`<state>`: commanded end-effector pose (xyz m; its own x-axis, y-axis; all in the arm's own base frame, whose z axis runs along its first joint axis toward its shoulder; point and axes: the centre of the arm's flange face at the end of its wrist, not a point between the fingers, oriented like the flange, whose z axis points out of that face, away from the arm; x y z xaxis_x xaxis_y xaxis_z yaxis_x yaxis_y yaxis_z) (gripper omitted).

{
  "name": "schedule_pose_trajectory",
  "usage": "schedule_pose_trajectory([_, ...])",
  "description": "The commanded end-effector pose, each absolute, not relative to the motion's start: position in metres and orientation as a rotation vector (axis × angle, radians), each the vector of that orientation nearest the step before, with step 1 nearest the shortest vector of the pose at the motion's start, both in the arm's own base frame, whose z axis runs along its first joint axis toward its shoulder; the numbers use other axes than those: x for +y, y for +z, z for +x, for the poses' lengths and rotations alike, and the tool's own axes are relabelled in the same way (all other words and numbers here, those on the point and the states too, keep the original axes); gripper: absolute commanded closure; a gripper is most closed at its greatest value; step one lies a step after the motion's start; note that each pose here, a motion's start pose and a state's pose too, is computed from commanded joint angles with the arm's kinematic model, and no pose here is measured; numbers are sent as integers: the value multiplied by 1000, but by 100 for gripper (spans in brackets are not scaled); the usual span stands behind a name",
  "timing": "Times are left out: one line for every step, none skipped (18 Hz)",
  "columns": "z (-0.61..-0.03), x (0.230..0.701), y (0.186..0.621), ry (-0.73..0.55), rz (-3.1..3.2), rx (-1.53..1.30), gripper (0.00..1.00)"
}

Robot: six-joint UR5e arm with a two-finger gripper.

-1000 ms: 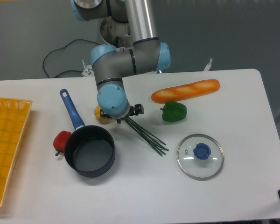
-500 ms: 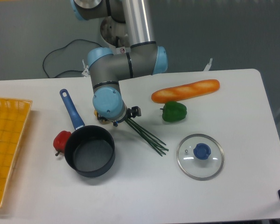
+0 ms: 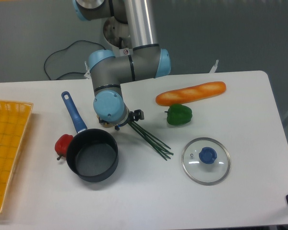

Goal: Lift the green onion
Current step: 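Close the gripper on the green onion stalks near their tips, then lift the green onions and hold them upright beside the saucepan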

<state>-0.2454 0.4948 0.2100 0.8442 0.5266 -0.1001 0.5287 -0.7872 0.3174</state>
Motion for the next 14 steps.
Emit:
schedule_pose_trajectory([-246,494,209,-18,2684,790,2])
schedule_pose_trajectory([-246,494,209,-23,2682,786,2])
schedule_pose_trajectory([-247,494,208,-24,2681,783,2])
schedule_pose_trajectory([-248,494,208,-37,2678,778,2])
schedule_pose_trajectory([-249,493,208,-55,2674,773,2])
schedule_pose_trajectory([-249,493,207,-56,2672,772,2])
schedule_pose_trajectory([-250,493,206,-55,2670,774,2])
schedule_pose_trajectory([-250,494,205,-53,2671,774,2])
schedule_pose_trajectory([-251,494,202,-52,2667,772,2])
schedule_pose_trajectory([-250,494,199,-51,2661,767,2])
schedule_pose_trajectory([-251,495,198,-50,2662,768,2])
schedule_pose_trajectory([-251,495,198,-50,2662,768,2])
schedule_pose_trajectory([-251,496,200,-48,2667,770,3])
schedule_pose_trajectory([-251,497,199,-50,2666,767,4])
